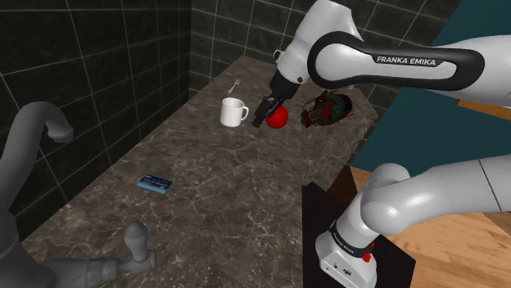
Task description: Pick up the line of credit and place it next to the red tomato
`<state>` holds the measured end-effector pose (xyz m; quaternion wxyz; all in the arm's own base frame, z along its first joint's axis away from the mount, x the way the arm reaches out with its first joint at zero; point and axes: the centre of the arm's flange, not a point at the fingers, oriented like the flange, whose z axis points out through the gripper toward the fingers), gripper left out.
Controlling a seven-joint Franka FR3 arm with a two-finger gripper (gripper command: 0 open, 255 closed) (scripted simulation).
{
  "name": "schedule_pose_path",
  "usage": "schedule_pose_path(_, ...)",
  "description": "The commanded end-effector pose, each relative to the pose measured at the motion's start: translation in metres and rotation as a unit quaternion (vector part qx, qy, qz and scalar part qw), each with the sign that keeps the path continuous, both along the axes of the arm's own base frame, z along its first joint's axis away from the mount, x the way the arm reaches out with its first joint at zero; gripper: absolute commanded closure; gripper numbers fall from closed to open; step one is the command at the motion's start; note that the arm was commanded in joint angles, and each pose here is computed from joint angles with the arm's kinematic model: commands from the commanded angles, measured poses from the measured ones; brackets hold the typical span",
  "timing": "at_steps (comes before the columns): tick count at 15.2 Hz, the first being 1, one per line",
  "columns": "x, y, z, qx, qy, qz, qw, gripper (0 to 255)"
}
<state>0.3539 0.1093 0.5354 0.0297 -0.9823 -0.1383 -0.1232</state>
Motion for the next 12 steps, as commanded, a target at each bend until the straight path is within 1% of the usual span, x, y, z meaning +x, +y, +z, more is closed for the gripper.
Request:
schedule_pose_path(1, 0.008, 0.019, -0.015, 0.005, -0.013, 0.012, 0.9998, 0)
schedule_pose_path(6, 0.023, 0.066, -0.05, 0.016, -0.042, 0.042, 0.9981, 0)
schedule_pose_path(12, 0.04, 0.124, -0.091, 0.029, -0.076, 0.078, 0.9937, 0)
